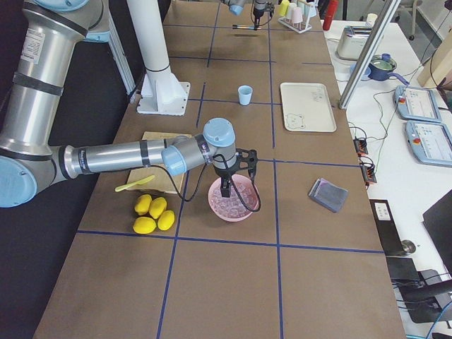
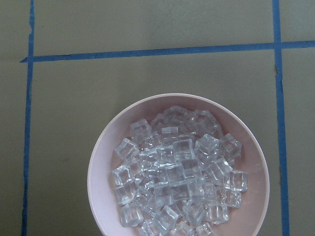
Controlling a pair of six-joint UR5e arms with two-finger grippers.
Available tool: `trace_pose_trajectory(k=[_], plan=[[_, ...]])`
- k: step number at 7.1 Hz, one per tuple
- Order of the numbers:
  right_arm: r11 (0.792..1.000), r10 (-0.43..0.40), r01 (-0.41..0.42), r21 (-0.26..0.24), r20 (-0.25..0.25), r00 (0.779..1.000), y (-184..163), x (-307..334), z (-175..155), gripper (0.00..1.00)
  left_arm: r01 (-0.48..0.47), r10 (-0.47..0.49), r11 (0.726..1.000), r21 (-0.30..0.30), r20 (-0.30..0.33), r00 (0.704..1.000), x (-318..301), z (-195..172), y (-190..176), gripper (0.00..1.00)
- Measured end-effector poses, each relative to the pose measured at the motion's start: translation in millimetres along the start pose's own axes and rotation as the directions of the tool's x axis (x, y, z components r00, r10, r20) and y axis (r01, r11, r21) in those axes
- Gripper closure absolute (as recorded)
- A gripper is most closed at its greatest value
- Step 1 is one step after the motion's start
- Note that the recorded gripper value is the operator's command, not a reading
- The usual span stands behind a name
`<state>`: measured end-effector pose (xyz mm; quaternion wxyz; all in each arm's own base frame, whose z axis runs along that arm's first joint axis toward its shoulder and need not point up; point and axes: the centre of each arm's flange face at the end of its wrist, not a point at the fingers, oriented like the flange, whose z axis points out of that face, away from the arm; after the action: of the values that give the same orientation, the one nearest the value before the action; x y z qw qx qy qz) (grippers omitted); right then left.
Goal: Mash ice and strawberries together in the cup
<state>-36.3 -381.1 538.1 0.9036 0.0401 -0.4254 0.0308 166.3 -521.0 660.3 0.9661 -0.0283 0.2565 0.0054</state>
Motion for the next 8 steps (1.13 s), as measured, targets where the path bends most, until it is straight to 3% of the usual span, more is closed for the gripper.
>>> trace_pose_trajectory(k=[8], plan=[[1.000,-0.001,0.001,0.000,0.000,1.000,-0.5,-0.2,0.3,0.01,-0.022,0.022,1.000,0.011,-0.010,1.000,2.6,4.8,0.7,1.00]])
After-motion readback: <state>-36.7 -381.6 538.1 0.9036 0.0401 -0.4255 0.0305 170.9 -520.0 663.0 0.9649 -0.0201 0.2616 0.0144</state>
